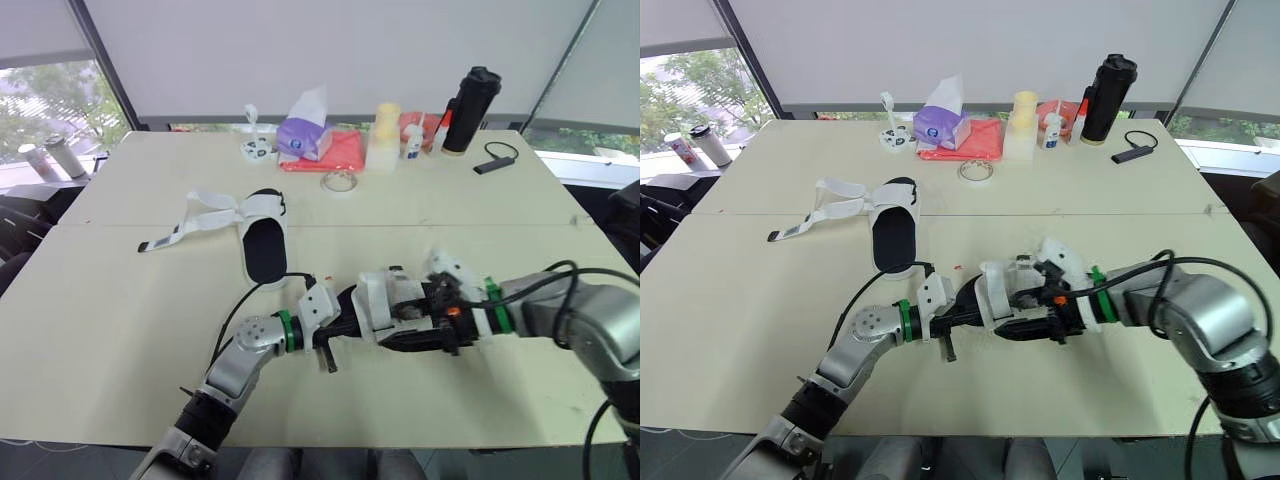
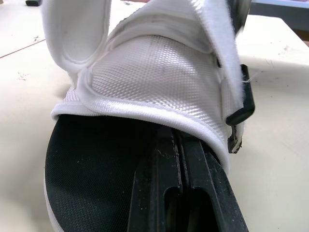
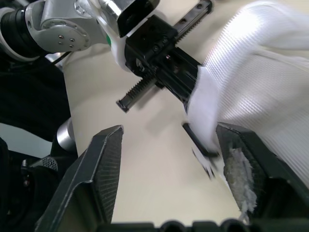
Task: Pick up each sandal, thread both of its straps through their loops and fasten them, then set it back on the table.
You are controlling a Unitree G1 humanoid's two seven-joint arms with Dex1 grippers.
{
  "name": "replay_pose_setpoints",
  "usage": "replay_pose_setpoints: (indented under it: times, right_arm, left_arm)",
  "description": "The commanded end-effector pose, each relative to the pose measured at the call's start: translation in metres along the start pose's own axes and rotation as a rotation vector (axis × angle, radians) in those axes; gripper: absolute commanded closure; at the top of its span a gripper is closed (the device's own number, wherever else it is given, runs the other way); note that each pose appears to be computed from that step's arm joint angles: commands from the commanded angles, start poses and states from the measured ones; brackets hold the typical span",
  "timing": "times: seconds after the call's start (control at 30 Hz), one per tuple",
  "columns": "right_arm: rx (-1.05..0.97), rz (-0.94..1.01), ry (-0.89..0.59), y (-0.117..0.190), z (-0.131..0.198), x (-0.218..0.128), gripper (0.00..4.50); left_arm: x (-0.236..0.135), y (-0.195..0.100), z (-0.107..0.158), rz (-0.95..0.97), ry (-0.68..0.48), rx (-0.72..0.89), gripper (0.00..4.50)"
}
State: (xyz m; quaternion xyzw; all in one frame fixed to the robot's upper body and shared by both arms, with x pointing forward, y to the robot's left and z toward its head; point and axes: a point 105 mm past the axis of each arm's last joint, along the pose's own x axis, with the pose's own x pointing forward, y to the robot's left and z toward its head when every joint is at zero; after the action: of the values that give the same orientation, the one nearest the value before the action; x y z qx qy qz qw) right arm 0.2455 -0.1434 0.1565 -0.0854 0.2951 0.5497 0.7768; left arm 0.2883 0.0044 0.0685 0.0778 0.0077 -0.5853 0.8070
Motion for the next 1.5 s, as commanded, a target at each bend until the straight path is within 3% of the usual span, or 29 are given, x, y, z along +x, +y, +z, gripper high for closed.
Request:
replay_pose_setpoints:
  times: [0.03, 0.2, 0.43, 0.63, 1.1, 1.5]
  right_arm:
    - [-0.032, 0.000, -0.012, 0.014, 0.007, -0.016, 1.20]
    - [0.037, 0.006, 0.014, 0.025, -0.012, -0.018, 1.20]
    - [0.156, -0.060, -0.009, 0.011, -0.046, 0.007, 1.20]
    - [0.202, -0.120, -0.045, -0.005, -0.054, 0.021, 1.20]
    - [0.206, -0.105, -0.142, -0.005, -0.032, 0.041, 1.20]
    - [0.148, -0.008, -0.100, 0.018, -0.028, 0.040, 1.20]
  left_arm:
    - [-0.005, -0.008, -0.037, -0.004, 0.134, -0.070, 4.50]
    - [-0.006, -0.008, -0.037, -0.007, 0.134, -0.072, 4.50]
    - [-0.007, -0.009, -0.037, -0.012, 0.137, -0.068, 4.50]
    - [-0.007, -0.008, -0.036, -0.012, 0.139, -0.062, 4.50]
    - [-0.008, -0.007, -0.035, -0.004, 0.136, -0.065, 4.50]
    - [-0.006, -0.007, -0.034, -0.004, 0.131, -0.066, 4.50]
